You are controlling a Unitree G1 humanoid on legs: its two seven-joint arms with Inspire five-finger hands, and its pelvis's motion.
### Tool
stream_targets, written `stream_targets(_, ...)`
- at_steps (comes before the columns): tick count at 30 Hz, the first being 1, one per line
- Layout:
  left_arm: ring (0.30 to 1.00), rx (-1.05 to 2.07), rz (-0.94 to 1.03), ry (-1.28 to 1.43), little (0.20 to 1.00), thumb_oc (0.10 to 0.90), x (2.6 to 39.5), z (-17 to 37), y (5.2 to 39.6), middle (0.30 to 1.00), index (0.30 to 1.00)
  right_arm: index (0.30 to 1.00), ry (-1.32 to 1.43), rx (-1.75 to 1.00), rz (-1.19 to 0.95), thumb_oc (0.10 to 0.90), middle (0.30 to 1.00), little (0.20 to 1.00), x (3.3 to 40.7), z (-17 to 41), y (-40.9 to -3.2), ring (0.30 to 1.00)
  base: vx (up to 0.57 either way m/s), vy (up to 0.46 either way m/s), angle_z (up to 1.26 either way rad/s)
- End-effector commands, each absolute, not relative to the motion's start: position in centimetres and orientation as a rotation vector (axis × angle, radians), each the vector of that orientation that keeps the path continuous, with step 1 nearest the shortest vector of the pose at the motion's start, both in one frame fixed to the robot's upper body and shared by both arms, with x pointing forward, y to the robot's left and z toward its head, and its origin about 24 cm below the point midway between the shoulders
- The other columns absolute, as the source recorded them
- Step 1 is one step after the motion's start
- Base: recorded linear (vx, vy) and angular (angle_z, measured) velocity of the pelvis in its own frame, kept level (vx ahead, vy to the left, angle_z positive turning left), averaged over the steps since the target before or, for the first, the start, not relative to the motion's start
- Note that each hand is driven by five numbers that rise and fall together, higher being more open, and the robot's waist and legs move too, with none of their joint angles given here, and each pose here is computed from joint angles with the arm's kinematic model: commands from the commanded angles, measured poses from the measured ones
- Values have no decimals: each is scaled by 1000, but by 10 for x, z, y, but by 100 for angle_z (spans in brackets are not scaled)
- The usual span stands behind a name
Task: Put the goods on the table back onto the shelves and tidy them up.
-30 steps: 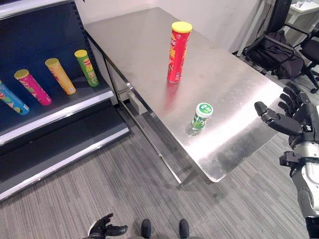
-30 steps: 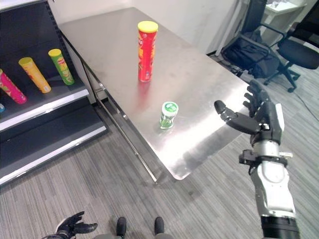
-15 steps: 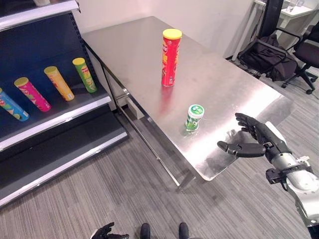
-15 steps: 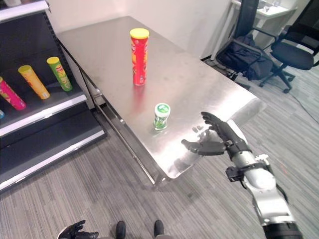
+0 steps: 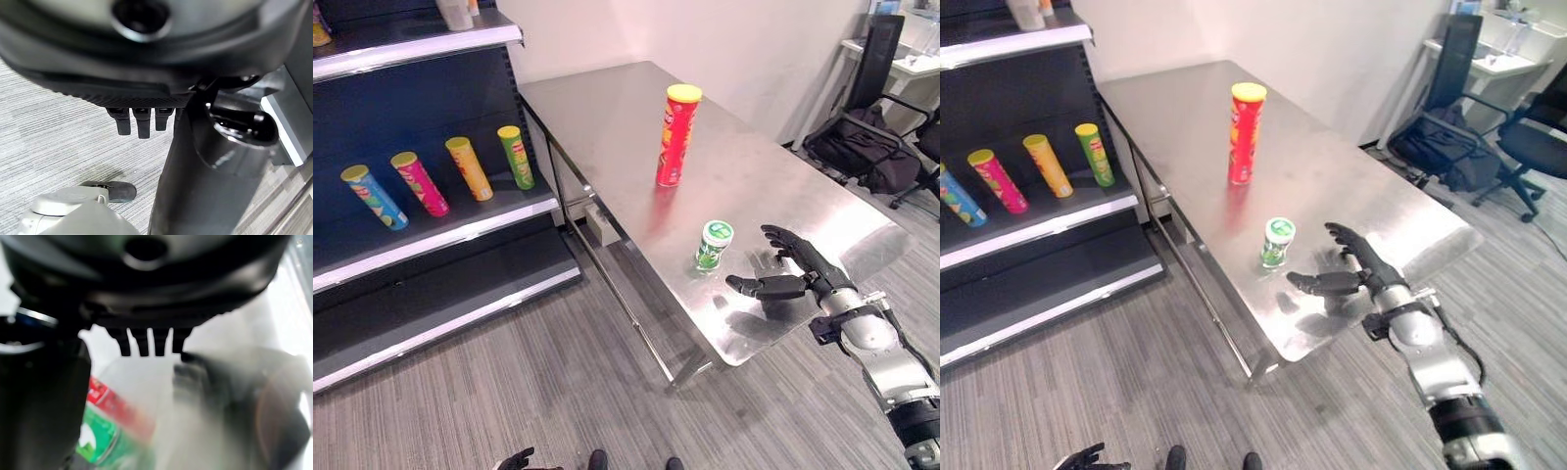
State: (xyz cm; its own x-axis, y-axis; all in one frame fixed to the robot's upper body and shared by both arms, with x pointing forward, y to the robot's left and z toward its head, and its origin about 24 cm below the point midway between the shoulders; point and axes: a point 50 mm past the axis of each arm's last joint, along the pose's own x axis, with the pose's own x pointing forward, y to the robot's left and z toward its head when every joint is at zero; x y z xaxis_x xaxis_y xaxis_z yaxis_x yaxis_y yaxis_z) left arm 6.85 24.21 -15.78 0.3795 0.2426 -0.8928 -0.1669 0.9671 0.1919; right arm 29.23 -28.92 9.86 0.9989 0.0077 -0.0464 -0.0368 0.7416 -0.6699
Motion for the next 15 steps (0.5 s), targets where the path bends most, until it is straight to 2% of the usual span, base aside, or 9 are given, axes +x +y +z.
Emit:
stream_targets(1, 900, 124, 283, 1130, 900, 800, 75, -154, 256, 900, 900, 900, -163, -777, 9, 800, 900, 900, 314, 148, -276, 900, 9, -16, 22)
stream_targets(14, 900, 129, 309, 1136, 900, 800, 72, -153, 260, 900, 900, 900, -160, -775, -8, 800, 900, 900, 328, 150, -271, 900, 2, -9, 8)
stream_targets(15, 900, 130, 316, 1134, 900, 800, 72, -153, 261, 900, 900, 300, -161, -771, -14, 400, 300, 300, 329, 150, -270, 300, 0, 0, 0)
